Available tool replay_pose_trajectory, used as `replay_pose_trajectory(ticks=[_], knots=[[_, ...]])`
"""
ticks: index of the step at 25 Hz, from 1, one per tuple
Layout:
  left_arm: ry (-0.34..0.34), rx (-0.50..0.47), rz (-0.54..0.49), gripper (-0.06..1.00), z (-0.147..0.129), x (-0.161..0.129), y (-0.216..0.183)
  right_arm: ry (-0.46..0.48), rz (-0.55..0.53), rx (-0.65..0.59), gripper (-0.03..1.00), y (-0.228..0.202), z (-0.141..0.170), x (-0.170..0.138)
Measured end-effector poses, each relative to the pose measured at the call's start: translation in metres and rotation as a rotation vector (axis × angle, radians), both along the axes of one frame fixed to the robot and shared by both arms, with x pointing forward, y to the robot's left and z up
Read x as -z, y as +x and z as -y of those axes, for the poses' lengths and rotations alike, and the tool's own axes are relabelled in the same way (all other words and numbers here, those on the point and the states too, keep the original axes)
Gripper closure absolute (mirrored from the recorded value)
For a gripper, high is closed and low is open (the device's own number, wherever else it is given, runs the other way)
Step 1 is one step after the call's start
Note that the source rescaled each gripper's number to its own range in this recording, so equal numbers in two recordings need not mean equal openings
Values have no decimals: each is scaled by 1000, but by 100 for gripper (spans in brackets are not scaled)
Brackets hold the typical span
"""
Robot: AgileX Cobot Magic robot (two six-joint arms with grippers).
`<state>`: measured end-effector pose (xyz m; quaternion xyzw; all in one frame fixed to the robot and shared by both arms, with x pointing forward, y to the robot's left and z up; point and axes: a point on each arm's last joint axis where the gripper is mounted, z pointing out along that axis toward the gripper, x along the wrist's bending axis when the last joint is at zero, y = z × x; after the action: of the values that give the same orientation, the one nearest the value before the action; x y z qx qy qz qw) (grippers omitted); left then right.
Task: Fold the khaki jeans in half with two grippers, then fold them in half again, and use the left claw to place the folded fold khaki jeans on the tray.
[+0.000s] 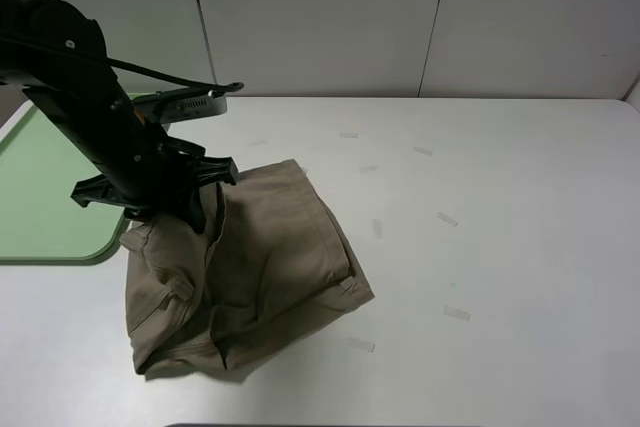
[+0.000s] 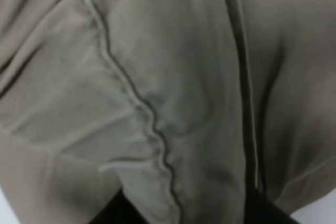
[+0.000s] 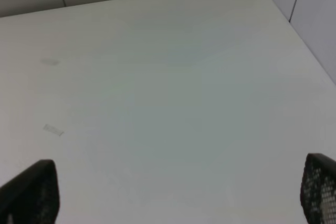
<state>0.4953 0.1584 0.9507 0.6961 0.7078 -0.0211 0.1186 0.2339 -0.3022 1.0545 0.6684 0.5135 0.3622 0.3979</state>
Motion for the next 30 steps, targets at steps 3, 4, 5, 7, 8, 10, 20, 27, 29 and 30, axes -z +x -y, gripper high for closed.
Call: replay_pose_trajectory(ticks=[3,4,5,7,8,10,20,27,29,30], knots=[[-18,-4,46,44,2,-1,4,0,0,0,-3,0,0,0],[-23,-7,57,32,2,-1,5,0,0,0,-3,0,0,0],[-29,-11,63,18,3,-2,6,0,0,0,-3,0,0,0],[-38,-18,67,3,3,-2,6,0,0,0,-3,0,0,0],[-45,-24,64,0,4,-2,6,0,0,0,-3,0,0,0],[-56,-32,60,-3,5,-2,6,0,0,0,-3,0,0,0],[-100,-22,133,-5,2,-30,-1,0,0,0,-3,0,0,0],[-95,-15,167,-6,-6,-57,-14,0,0,0,-3,0,0,0],[-43,-15,136,-6,-12,-58,-19,0,0,0,-3,0,0,0],[-13,-19,118,-6,-14,-58,-20,0,0,0,-3,0,0,0]])
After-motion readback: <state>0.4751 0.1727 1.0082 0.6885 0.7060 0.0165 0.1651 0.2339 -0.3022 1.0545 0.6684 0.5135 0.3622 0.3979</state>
